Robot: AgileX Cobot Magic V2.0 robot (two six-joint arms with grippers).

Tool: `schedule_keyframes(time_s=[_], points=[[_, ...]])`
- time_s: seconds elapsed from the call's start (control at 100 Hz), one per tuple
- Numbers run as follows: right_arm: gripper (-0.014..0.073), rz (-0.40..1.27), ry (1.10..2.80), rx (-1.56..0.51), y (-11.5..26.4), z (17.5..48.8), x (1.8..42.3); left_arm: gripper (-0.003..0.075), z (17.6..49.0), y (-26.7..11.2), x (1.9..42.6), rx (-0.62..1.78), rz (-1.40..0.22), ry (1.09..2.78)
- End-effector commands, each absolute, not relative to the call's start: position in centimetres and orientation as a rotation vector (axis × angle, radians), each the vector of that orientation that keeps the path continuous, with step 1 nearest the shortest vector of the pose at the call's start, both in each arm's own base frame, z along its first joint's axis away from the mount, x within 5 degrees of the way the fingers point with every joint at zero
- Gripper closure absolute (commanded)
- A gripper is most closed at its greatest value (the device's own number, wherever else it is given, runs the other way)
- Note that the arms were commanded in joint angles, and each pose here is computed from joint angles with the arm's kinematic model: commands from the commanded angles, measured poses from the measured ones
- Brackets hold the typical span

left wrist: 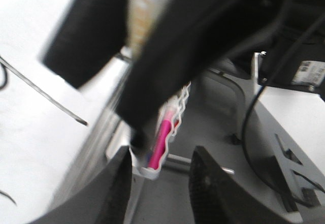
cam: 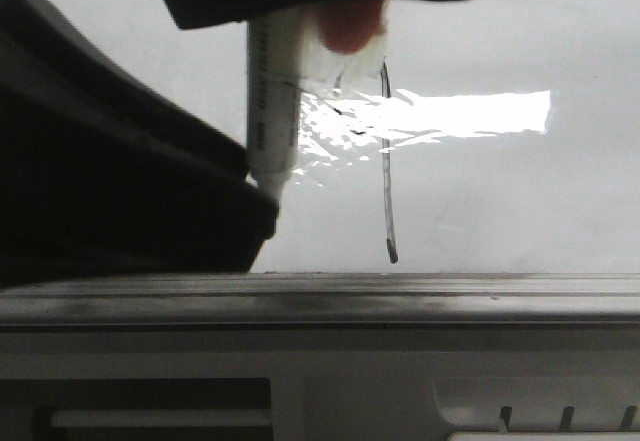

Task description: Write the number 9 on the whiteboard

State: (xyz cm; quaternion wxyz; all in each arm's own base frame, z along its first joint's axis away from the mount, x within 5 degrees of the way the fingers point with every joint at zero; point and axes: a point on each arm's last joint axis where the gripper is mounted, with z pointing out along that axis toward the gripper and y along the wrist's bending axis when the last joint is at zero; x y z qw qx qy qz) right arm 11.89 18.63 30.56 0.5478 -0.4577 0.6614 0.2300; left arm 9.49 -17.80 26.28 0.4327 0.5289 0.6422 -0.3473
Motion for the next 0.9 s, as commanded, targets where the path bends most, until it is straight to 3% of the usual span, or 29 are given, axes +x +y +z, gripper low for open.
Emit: schedule_keyframes(time_s=[0.0,0.34,0.41,0.57,0.78,0.89], points=[[0.0672,0.568,1.462,-1.008,18.7,32.8,12.0,0.0454,28.8,-18.4,9.5,1.275,-0.937,1.514],[0.0672,0.566,1.466,-1.011,18.7,32.7,12.0,0.0468,29.3,-18.6,9.5,1.24,-0.979,1.511],[0.0672,0.566,1.466,-1.011,18.7,32.7,12.0,0.0522,29.3,-18.6,9.5,1.239,-0.977,1.512],[0.0672,0.566,1.468,-1.012,18.8,32.7,12.1,0.0741,28.5,-18.4,9.7,1.231,-0.952,1.548],[0.0664,0.568,1.51,-1.025,19.0,31.8,12.2,0.074,27.2,-18.0,9.4,1.238,-0.956,1.595],[0.0554,0.579,1.585,-1.038,19.5,30.8,12.4,0.074,26.8,-17.9,9.3,1.226,-0.967,1.617]])
